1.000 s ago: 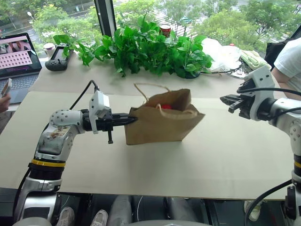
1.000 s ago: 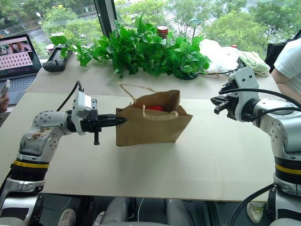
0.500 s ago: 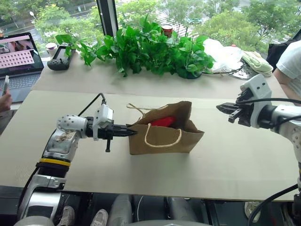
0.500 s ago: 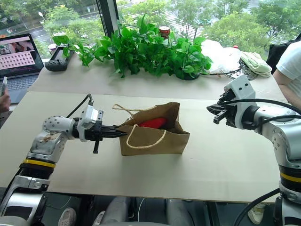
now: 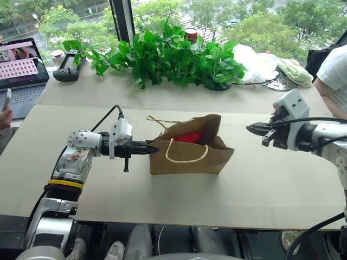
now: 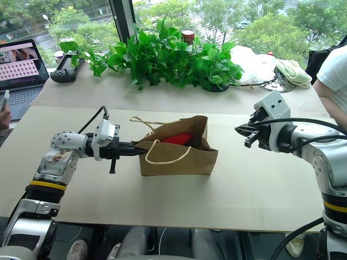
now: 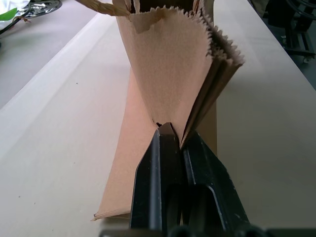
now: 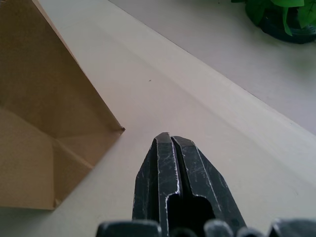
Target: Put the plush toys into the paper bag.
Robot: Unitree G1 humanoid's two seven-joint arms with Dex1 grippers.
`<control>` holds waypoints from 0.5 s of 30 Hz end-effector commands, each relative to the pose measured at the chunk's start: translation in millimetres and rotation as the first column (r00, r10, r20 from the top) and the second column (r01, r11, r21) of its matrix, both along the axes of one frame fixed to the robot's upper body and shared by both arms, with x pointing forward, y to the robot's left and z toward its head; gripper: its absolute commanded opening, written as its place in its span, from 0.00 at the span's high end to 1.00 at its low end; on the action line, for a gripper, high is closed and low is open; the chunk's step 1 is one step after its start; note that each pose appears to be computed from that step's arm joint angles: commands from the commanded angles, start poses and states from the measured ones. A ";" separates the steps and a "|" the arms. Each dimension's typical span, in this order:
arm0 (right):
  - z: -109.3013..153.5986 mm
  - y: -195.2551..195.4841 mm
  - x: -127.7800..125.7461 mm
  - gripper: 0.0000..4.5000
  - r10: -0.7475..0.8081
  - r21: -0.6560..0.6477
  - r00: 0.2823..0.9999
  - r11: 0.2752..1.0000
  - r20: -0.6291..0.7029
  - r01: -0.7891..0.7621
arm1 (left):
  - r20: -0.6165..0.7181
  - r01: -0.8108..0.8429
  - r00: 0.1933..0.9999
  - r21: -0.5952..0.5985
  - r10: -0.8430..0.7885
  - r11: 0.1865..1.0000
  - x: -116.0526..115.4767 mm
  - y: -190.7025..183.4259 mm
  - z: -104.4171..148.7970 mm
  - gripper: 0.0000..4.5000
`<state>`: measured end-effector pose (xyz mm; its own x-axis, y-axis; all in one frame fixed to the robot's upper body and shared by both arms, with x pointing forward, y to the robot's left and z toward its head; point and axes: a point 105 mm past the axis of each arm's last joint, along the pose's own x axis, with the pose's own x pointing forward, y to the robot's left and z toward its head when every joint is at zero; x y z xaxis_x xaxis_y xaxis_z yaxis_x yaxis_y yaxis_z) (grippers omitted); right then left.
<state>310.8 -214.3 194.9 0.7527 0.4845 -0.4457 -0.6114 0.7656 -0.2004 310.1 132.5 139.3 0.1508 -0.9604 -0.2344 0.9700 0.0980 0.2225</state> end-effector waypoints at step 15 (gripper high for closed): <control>11.3 0.1 -3.9 1.00 0.066 -0.049 0.997 0.997 0.050 -0.064 | -0.174 -0.090 0.981 -0.035 0.082 0.995 -22.8 27.9 71.6 0.06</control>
